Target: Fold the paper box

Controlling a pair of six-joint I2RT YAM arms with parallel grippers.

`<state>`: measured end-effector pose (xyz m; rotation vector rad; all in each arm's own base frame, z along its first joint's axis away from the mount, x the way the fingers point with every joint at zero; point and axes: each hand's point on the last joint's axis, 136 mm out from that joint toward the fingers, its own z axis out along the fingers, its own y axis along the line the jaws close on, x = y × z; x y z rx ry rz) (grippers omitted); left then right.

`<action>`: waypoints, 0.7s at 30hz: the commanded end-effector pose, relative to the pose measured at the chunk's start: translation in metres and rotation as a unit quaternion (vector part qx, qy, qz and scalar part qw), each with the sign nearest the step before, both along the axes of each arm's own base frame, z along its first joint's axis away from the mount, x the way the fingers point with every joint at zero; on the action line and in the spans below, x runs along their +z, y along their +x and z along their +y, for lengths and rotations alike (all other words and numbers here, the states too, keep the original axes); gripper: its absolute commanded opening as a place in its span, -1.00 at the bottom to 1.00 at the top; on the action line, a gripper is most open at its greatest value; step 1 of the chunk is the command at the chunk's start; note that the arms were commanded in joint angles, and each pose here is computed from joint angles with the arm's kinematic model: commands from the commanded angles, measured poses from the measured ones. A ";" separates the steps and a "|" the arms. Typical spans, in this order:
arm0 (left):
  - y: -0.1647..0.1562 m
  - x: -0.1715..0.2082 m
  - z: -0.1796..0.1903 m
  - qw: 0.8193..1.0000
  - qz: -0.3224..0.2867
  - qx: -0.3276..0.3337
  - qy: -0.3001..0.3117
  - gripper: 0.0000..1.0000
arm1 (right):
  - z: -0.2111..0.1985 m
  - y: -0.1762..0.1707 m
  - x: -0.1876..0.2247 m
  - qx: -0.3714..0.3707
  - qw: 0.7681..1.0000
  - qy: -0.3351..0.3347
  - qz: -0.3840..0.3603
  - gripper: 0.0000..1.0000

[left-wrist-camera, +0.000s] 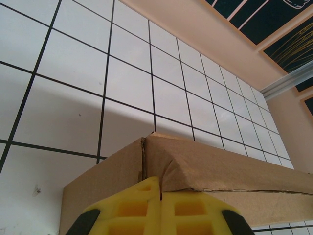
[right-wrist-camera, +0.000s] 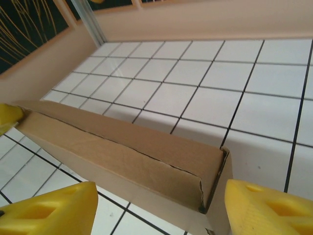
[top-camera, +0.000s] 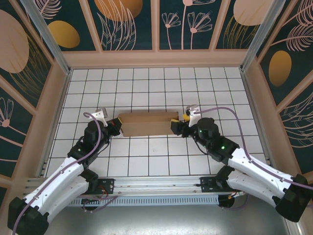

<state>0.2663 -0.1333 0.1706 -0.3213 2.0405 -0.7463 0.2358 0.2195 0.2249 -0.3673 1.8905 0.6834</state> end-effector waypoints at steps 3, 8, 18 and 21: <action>-0.033 -0.072 0.008 0.989 0.132 -0.021 0.067 -1.00 | -0.006 0.003 0.047 0.002 0.998 0.060 -0.037 0.42; -0.033 -0.072 0.008 0.989 0.131 -0.020 0.066 -1.00 | -0.022 0.025 0.068 -0.061 0.994 0.093 -0.015 0.42; -0.033 -0.071 0.009 0.989 0.130 -0.019 0.066 -1.00 | -0.029 0.068 0.067 -0.153 0.986 0.047 0.048 0.42; -0.033 -0.071 0.008 0.989 0.129 -0.020 0.064 -1.00 | -0.027 0.075 0.064 -0.157 0.985 0.046 0.053 0.43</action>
